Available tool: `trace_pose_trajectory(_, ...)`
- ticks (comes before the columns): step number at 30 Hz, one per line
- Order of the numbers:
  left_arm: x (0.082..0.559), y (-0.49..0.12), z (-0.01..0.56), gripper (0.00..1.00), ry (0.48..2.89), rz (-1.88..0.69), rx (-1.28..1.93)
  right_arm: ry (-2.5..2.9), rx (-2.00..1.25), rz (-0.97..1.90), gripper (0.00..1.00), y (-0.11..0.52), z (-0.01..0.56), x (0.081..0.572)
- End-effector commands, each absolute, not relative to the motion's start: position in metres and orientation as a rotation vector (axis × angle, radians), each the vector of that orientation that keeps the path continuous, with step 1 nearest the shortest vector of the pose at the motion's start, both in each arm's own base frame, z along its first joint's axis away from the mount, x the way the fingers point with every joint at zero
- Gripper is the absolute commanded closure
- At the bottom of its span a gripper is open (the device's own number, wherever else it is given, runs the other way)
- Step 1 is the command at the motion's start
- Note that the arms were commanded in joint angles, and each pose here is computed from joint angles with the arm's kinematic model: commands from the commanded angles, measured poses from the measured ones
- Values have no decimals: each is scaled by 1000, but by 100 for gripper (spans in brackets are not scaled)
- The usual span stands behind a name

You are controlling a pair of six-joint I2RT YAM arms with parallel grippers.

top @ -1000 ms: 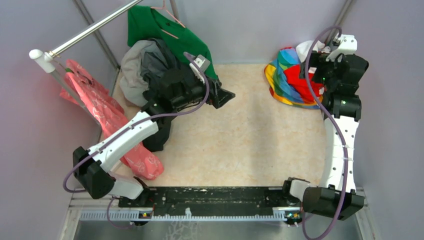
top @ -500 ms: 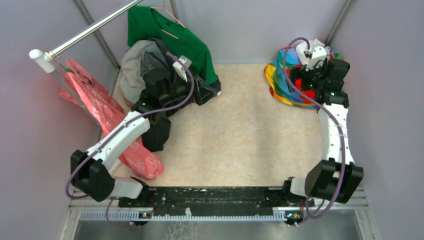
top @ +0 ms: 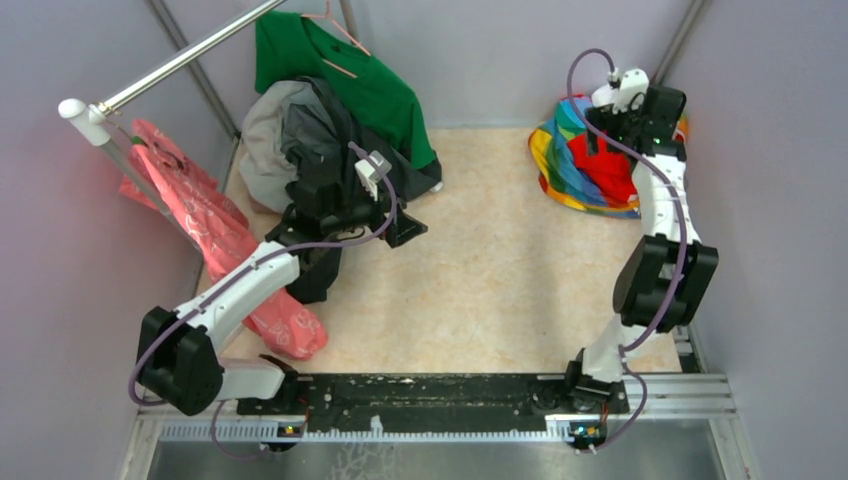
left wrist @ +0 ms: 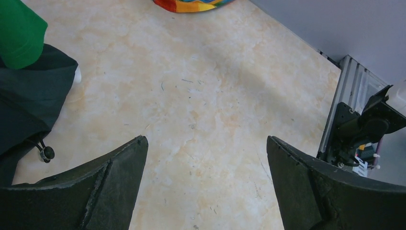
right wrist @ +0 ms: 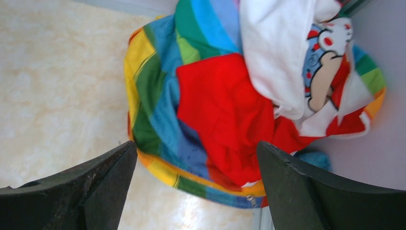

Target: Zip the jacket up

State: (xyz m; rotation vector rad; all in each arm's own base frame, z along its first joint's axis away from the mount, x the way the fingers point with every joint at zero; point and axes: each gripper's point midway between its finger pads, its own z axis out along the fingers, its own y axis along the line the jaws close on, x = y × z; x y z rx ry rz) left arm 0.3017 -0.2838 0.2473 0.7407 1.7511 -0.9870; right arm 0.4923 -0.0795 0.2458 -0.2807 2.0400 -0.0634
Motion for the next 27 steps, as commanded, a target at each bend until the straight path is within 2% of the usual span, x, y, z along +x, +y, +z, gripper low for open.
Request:
trace_pose_trajectory(1,299,-281,257,1,1673,-966,795,1964,-244,-209,6,-107,280,524)
trace_pose_trajectory(12,304,-277,238,1,1728,-929,807,2052,-144,-476,11,-172,225,598)
trace_pose_trajectory(27,315,-276,212,1,1804,-929,819,1938,-26,-712,20,-227,164,664)
